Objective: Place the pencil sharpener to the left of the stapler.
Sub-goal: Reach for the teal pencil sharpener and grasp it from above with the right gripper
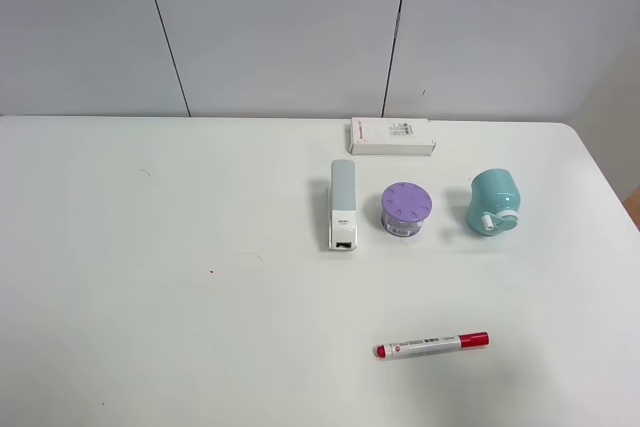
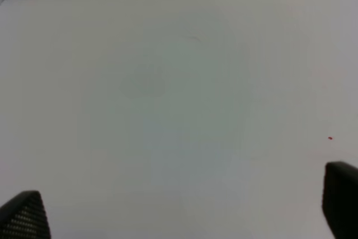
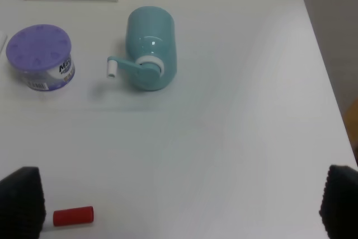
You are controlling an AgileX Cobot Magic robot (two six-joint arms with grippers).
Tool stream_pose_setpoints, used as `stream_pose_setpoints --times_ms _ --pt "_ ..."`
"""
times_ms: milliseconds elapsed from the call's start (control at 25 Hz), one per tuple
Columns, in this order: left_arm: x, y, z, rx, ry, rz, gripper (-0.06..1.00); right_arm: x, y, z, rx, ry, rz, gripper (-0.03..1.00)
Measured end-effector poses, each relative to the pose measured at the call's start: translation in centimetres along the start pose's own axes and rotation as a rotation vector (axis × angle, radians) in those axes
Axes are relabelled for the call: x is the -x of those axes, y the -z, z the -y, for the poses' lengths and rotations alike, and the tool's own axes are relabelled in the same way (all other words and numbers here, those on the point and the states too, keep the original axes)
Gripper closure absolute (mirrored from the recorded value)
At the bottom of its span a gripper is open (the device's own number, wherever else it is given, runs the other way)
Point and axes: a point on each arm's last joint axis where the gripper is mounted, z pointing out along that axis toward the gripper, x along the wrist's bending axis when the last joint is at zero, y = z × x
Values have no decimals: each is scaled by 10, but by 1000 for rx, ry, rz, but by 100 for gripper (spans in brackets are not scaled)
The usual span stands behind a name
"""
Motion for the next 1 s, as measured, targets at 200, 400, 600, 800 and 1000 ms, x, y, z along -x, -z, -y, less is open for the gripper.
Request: stream_pose_setpoints --times_ms 200,400,600,800,1000 --pt "0 0 0 0 0 0 -5 1 -9 -4 -64 -31 4 -2" --pt "0 0 0 0 0 0 -5 1 -22 -27 -183 -57 7 -2" --pt "0 0 0 0 0 0 -5 1 -19 -68 -178 -71 8 -2" --pt "0 0 0 0 0 0 -5 5 -36 -133 -297 -75 39 -2" --pt "0 0 0 0 0 0 -5 7 -74 -184 -399 -76 51 -2"
